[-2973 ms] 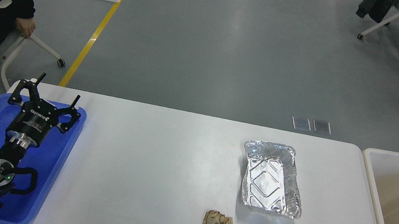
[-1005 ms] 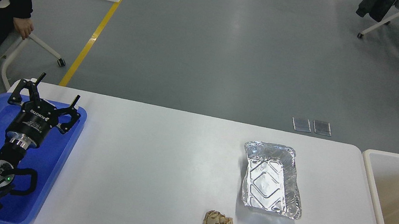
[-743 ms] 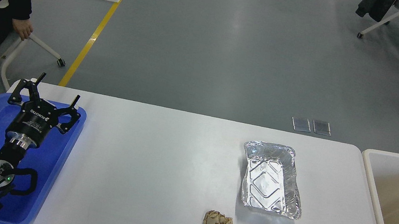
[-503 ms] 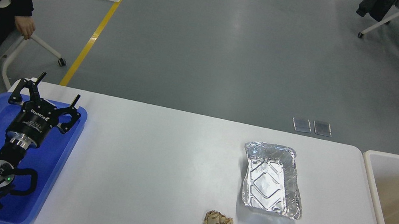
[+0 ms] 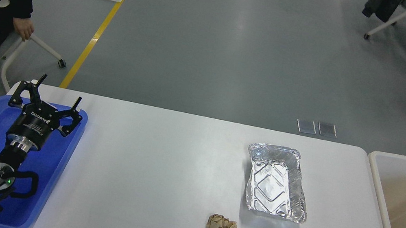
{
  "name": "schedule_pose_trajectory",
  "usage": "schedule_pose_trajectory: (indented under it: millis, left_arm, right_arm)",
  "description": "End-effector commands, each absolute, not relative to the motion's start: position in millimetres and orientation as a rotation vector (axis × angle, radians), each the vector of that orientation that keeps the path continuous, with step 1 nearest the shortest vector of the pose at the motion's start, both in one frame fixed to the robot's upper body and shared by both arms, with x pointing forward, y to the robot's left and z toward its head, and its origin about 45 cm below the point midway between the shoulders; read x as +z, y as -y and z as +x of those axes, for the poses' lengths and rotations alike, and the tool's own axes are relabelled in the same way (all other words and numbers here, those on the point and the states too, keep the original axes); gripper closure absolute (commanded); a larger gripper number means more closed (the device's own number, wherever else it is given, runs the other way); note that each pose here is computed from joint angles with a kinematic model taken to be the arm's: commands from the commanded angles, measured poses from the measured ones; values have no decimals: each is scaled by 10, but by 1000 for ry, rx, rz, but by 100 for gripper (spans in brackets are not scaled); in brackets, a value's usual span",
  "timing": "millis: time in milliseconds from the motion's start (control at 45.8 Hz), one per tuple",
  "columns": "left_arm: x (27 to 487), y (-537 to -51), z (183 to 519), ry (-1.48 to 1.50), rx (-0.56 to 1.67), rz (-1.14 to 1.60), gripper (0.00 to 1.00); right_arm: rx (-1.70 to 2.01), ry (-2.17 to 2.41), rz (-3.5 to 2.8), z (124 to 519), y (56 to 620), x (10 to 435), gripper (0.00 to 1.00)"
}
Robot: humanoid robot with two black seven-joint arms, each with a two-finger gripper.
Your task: Tidy desktop
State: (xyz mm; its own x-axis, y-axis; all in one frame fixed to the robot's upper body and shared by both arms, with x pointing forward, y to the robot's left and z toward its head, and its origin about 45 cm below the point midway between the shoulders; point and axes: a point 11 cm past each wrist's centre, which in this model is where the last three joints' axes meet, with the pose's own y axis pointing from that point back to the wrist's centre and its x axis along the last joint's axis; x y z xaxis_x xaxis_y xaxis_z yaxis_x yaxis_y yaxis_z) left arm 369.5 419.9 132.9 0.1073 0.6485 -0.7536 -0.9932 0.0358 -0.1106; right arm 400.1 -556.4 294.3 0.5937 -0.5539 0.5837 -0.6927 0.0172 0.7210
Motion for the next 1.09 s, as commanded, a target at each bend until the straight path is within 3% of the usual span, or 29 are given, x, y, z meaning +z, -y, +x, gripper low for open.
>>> schedule_pose_trajectory:
  millis: [0, 240, 568, 1071]
  left_arm:
    - [1328, -4199, 3695, -597, 1383, -734, 1]
    - [1328, -4199, 3695, -597, 1383, -734, 1]
    - [1325, -4192, 3696, -598, 1382, -735, 1]
    - [1327, -4188, 3697, -599, 1381, -735, 1]
  right_arm:
    - [136, 688, 1660, 4149, 4991, 3213, 0]
    - [179, 488, 1620, 4162, 4607, 3350, 0]
    - [319, 438, 1780, 4472, 3543, 3865, 0]
    - [487, 566, 1813, 4553, 3355, 4728, 0]
